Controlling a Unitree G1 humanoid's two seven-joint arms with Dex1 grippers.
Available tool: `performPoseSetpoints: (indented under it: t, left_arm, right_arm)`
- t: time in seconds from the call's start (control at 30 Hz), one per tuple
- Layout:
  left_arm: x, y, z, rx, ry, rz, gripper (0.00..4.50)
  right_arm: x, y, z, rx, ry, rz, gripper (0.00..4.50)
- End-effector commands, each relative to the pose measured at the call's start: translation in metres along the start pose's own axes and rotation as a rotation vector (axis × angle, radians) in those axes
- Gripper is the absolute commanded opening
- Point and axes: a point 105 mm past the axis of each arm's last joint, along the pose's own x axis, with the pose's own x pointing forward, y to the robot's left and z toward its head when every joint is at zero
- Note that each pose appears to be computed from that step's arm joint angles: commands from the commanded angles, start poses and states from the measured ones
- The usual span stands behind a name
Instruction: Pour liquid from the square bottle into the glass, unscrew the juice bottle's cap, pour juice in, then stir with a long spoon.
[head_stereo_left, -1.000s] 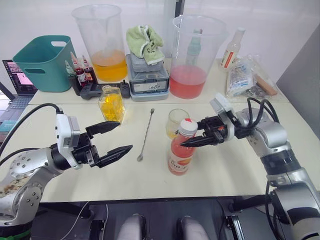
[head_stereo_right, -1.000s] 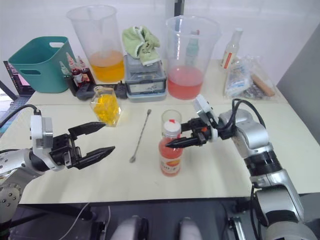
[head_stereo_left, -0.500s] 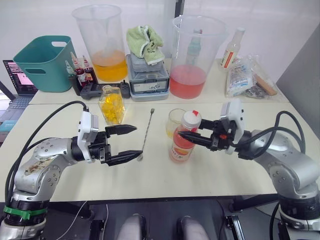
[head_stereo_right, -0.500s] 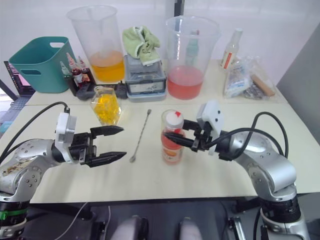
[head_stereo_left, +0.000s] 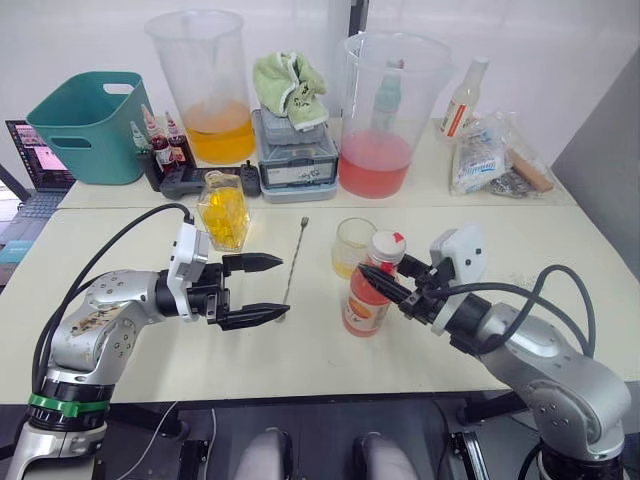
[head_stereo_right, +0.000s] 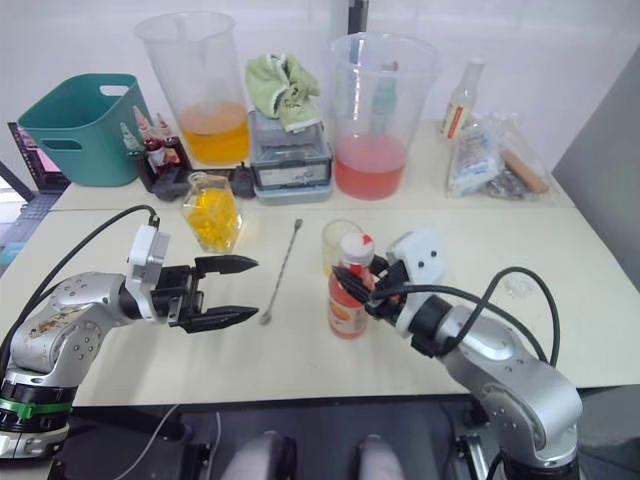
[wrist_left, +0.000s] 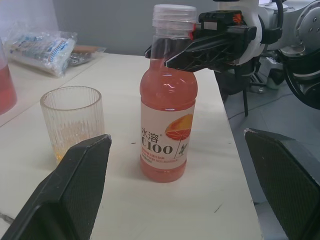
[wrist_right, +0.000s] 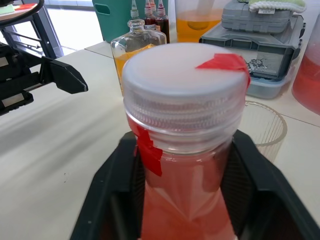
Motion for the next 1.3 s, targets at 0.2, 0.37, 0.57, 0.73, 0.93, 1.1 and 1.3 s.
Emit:
performPoseSetpoints:
  t: [0.2,0.37,0.57,0.73,0.93,1.1,1.3]
  left_arm:
    - [-0.009,-0.005,0.010,0.062,0.021,0.031,4.50]
    - [-0.013,-0.002,0.011,0.105,0.030,0.091,4.50]
    - [-0.020,-0.010,0.014,0.110,0.049,0.116,4.50]
    - [-0.027,-0.011,0.019,0.153,0.060,0.193,4.50]
    - [-0.033,-0.021,0.021,0.144,0.075,0.225,4.50]
    - [-0.034,-0.022,0.021,0.133,0.081,0.224,4.50]
    - [-0.028,-0.020,0.019,0.118,0.065,0.192,4.50]
  right_arm:
    - [-0.017,-0.012,0.015,-0.056,0.055,0.242,4.47]
    - [-0.028,-0.026,0.016,-0.112,0.133,0.521,4.47]
    - [-0.007,-0.050,0.016,-0.187,0.125,0.690,4.47]
    - [0.008,-0.057,0.011,-0.206,0.111,0.797,4.47]
    - [0.019,-0.048,0.013,-0.172,0.070,0.922,4.23]
    - [0.018,-0.046,0.014,-0.122,0.051,0.945,2.63]
    - [0.010,-0.043,0.015,-0.110,0.023,0.904,1.41]
